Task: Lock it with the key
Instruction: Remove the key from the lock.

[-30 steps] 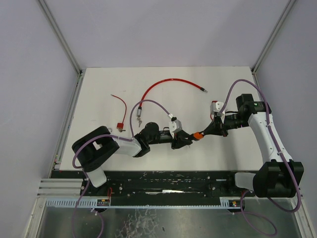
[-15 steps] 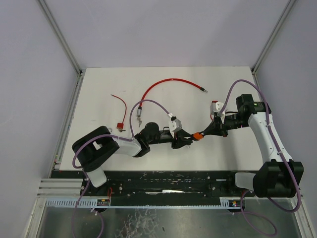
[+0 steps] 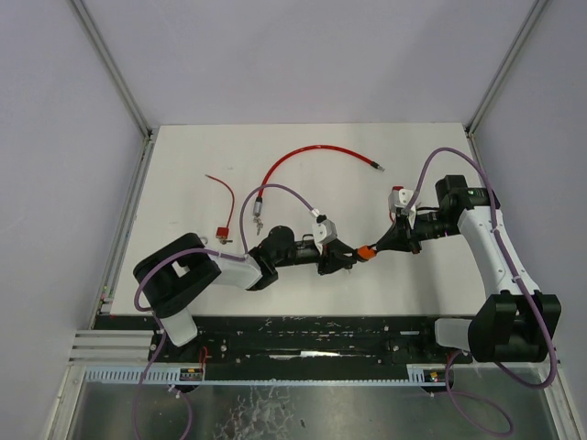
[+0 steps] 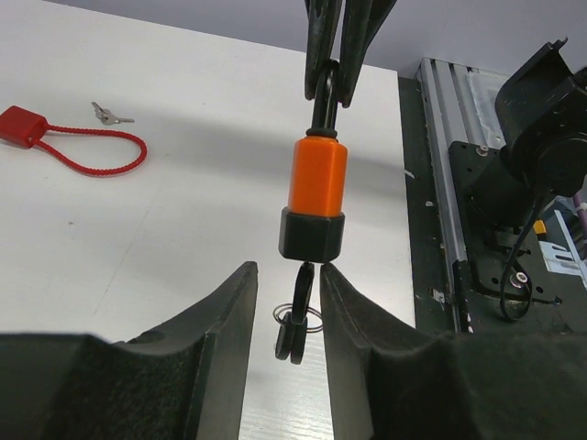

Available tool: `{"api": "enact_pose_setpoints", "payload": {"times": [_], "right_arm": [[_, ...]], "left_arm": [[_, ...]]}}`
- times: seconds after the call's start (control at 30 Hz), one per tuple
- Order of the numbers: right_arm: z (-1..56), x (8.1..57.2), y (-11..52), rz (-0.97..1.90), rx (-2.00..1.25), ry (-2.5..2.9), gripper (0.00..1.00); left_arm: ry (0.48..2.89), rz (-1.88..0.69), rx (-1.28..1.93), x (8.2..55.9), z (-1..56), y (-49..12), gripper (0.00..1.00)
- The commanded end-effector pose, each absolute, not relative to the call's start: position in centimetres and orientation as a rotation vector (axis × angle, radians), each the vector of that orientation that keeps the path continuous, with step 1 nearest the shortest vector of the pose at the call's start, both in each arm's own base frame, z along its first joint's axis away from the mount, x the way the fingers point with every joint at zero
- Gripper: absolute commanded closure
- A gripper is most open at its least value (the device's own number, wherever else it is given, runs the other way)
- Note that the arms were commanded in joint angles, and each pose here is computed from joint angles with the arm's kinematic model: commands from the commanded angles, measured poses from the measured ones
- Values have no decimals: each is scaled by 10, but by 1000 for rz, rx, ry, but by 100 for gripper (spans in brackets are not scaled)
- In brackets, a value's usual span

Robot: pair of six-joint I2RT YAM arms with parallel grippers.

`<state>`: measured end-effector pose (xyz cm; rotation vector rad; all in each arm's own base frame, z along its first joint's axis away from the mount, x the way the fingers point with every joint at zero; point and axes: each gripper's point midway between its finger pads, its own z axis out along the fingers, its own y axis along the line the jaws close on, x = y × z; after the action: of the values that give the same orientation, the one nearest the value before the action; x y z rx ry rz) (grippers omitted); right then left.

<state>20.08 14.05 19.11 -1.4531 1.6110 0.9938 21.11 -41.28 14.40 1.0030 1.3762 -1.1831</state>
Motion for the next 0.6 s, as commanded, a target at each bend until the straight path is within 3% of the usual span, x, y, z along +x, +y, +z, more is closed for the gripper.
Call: {"api": "enact_pose_setpoints", "payload": {"times": [0.0, 0.13, 0.23, 0.57], "right_arm": [[202, 197, 149, 1055, -1418, 1554, 100], [203, 197, 149, 1048, -1422, 1552, 100], [205, 197, 148, 1036, -1428, 1552, 100], [235, 211, 119, 901, -1357, 1605, 100]], "left_arm": [[1310, -1196, 994, 215, 160, -421, 70], [1314, -1201, 1010, 214, 158, -422, 82], [1313, -1193, 1035, 212, 155, -422, 100], [1263, -1150, 1061, 208, 154, -412, 100]]}}
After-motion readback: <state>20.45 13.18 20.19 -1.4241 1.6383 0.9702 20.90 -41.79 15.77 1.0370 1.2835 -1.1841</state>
